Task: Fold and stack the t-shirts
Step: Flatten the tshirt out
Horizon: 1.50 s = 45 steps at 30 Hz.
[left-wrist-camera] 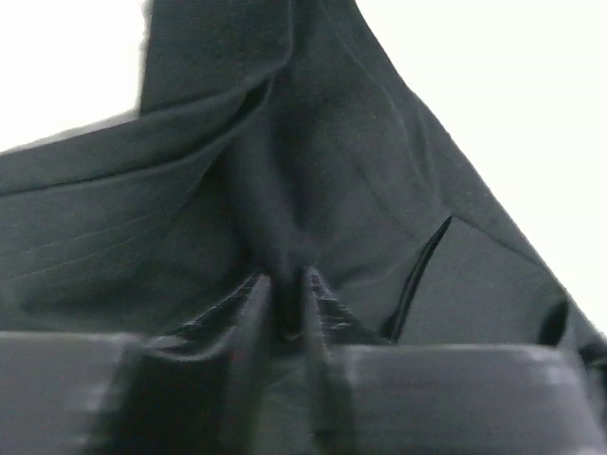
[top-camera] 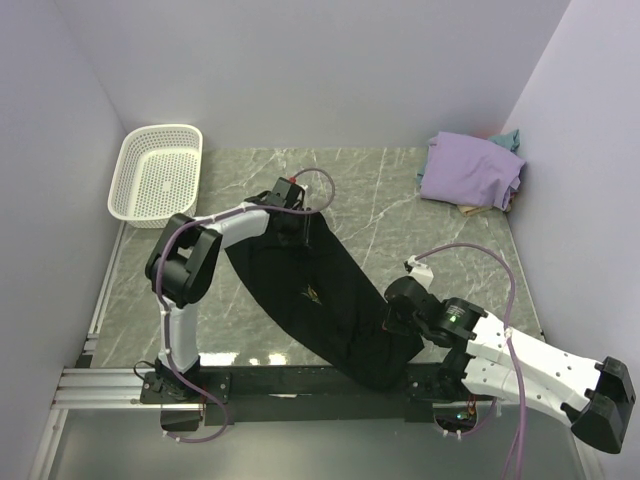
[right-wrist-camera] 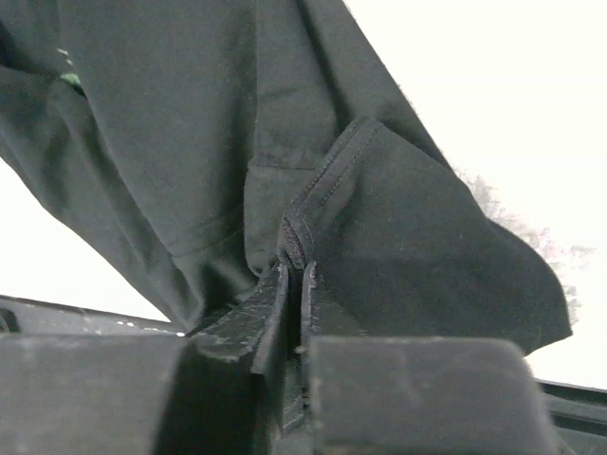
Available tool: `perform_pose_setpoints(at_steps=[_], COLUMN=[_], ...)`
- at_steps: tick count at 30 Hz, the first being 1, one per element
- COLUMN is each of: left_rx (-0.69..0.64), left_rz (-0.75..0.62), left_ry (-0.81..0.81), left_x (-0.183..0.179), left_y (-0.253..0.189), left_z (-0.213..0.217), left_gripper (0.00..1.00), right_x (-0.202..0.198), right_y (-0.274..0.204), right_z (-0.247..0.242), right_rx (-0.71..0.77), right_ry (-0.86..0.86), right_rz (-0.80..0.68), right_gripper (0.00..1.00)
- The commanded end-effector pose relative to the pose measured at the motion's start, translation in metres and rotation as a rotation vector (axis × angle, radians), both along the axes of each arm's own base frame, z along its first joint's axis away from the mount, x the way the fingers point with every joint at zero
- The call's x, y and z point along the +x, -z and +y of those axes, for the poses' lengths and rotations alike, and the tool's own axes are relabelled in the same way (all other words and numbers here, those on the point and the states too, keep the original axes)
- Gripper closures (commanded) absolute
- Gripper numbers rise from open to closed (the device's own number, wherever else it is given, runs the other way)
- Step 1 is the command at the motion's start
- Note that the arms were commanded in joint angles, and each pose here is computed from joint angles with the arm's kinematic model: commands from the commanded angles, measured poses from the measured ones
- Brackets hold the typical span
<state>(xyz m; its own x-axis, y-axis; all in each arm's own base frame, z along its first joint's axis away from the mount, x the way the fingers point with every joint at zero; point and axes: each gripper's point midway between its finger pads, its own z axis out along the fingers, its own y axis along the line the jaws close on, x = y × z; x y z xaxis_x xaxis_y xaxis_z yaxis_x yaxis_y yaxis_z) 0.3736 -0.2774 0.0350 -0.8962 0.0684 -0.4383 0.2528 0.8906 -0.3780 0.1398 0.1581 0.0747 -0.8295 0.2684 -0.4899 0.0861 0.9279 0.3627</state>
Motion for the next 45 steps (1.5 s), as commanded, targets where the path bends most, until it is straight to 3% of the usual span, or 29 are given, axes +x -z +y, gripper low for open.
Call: perform_pose_setpoints(at_steps=[1, 2, 5, 11, 15, 18, 24, 28, 32, 36, 42, 45], left_rx=[-0.009, -0.015, -0.086, -0.197, -0.337, -0.376, -0.379, -0.368, -0.308, -0.295, -0.325, -0.325], left_rz=[0.002, 0.002, -0.031, -0.253, -0.472, -0.602, -0.820, -0.852, -0.865, -0.792, -0.660, -0.657], left_ry=[0.077, 0.079, 0.099, 0.019, -0.126, -0.229, -0.420, -0.447, -0.555, -0.555, -0.528, -0.542], left_x=[-0.006, -0.006, -0.004, 0.028, 0.031, 0.011, -0.052, -0.091, -0.112, -0.122, -0.119, -0.116], left_y=[-0.003, -0.004, -0.029, -0.161, -0.285, -0.347, -0.429, -0.450, -0.444, -0.406, -0.339, -0.334], left_z=[-0.022, -0.023, -0.035, -0.029, 0.021, 0.068, 0.148, 0.167, 0.195, 0.195, 0.178, 0.179], left_gripper=[0.91, 0.99, 0.99, 0.99, 0.99, 0.99, 0.99, 0.98, 0.86, 0.84, 0.96, 0.96], right_x=[0.006, 0.009, 0.019, 0.050, 0.070, 0.077, 0.092, 0.094, 0.093, 0.096, 0.089, 0.090], right_y=[-0.015, -0.017, -0.036, -0.117, -0.179, -0.216, -0.268, -0.295, -0.300, -0.239, -0.143, -0.127], right_z=[0.005, 0.004, 0.003, -0.011, -0.035, -0.050, -0.075, -0.086, -0.100, -0.085, -0.062, -0.070], right_rx=[0.031, 0.027, 0.023, -0.040, -0.094, -0.127, -0.145, -0.144, -0.207, -0.274, -0.266, -0.300], right_ry=[-0.002, -0.002, 0.005, 0.054, 0.152, 0.211, 0.329, 0.373, 0.396, 0.301, 0.213, 0.250], right_rz=[-0.045, -0.061, -0.130, -0.327, -0.487, -0.560, -0.683, -0.755, -0.789, -0.652, -0.474, -0.459], right_gripper=[1.00, 1.00, 1.00, 1.00, 1.00, 1.00, 1.00, 1.00, 1.00, 1.00, 1.00, 1.00])
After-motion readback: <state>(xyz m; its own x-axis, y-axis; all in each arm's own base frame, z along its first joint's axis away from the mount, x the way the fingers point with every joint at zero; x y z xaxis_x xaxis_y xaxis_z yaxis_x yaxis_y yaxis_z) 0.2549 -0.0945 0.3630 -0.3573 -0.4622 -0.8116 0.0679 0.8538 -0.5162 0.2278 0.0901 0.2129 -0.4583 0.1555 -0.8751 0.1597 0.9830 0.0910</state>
